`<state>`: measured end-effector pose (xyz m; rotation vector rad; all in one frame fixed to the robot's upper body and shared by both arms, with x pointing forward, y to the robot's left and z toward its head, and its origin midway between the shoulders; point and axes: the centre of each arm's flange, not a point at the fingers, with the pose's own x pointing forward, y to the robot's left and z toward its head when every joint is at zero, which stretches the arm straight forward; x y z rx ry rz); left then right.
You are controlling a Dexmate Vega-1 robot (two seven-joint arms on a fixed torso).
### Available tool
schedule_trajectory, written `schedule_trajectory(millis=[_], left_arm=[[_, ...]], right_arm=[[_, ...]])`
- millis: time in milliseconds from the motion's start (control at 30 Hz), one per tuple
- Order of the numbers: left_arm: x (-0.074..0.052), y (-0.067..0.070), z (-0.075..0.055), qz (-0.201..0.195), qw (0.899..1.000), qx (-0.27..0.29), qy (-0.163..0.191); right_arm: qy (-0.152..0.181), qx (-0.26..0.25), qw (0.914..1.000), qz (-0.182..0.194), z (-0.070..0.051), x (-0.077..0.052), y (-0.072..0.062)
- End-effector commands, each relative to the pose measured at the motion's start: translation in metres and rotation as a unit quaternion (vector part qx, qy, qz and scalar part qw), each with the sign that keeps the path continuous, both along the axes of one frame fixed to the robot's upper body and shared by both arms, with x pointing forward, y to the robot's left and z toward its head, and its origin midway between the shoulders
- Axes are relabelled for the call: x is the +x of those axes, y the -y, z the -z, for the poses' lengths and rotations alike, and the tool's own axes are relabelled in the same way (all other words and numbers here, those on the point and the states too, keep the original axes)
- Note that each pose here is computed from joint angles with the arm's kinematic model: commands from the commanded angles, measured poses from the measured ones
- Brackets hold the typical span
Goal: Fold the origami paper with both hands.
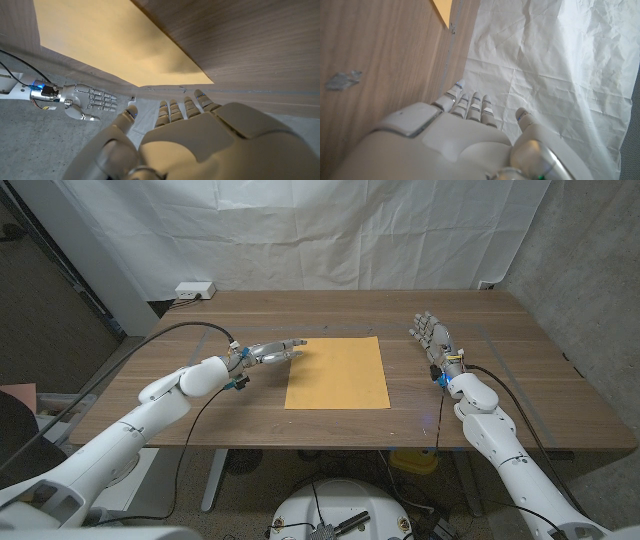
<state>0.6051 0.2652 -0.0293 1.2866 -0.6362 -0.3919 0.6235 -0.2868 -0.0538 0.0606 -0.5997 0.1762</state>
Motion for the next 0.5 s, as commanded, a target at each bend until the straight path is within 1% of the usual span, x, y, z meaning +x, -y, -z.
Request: schedule_trajectory(millis=[33,267,500], left_arm=[[0.0048,0.0023,0.0050,-0.023,0.999,0.034,-0.009],[0.0097,0.0032,0.0061,-0.039,0.998,0.053,-0.019],[0.0143,0.0083,0.0071,-0.047,0.995,0.079,-0.028]], right_arm=[[-0.002,0.001,1.0000,-0.001,-0.0009,0.0046,0.0005],[-0.003,0.003,1.0000,-0.001,-0.0006,0.0062,0.0010],[-0.003,0.005,1.0000,0.001,0.0001,0.0057,0.0033]])
